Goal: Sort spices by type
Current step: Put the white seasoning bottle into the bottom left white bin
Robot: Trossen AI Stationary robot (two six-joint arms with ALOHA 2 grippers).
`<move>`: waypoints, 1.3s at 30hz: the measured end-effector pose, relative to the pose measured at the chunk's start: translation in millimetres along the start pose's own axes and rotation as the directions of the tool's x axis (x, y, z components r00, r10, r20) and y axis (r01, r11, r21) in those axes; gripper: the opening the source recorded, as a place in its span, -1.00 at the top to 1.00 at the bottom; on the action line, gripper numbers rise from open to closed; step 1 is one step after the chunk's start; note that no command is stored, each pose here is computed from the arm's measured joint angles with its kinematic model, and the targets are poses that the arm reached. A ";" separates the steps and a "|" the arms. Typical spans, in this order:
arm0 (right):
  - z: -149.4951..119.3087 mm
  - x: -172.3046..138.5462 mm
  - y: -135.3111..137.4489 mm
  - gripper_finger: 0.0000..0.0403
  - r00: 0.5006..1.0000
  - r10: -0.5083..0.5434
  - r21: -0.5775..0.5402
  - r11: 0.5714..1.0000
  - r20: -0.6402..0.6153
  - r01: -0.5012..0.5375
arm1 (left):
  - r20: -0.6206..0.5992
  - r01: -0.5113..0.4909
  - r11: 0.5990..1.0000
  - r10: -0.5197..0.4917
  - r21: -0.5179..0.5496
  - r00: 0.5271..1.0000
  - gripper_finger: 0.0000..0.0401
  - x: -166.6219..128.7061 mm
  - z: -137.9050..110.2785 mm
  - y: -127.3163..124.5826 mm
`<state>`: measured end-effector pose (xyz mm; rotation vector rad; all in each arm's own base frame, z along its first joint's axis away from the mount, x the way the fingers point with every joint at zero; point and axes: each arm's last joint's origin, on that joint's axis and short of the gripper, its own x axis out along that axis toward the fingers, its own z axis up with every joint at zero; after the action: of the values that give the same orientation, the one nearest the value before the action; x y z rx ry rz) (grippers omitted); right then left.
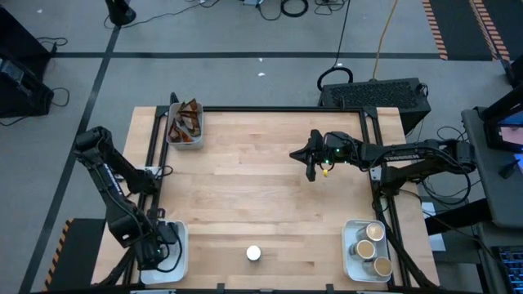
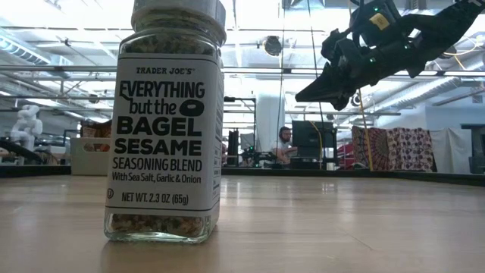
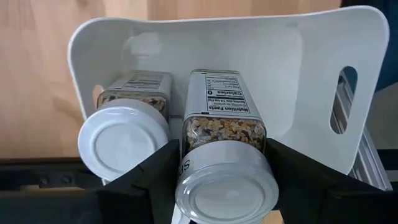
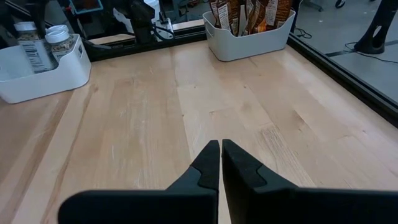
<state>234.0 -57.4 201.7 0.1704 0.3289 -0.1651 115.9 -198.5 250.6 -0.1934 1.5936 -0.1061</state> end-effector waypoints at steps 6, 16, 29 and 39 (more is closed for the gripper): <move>-0.1 0.1 0.0 1.00 1.000 0.000 0.000 1.000 0.000 0.000 | -0.003 0.001 1.000 -0.001 -0.016 1.000 -0.06 -0.5 3.5 2.1; 0.0 0.0 0.0 1.00 1.000 0.000 0.000 1.000 0.000 0.000 | -0.056 -0.032 0.999 0.033 0.018 0.998 -0.06 13.8 9.4 -3.2; -0.7 0.1 0.0 1.00 1.000 0.000 0.001 1.000 -0.006 0.000 | -0.101 -0.051 0.998 0.048 -0.027 0.994 -0.43 13.1 15.2 3.8; -0.8 0.1 0.0 1.00 1.000 -0.001 0.001 1.000 -0.007 0.001 | -0.160 -0.029 0.999 0.022 -0.039 0.987 -0.46 12.6 14.8 5.0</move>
<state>233.8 -57.3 201.0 0.1716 0.3364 -0.1652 130.1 -195.2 236.8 -0.2005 1.7585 -0.0698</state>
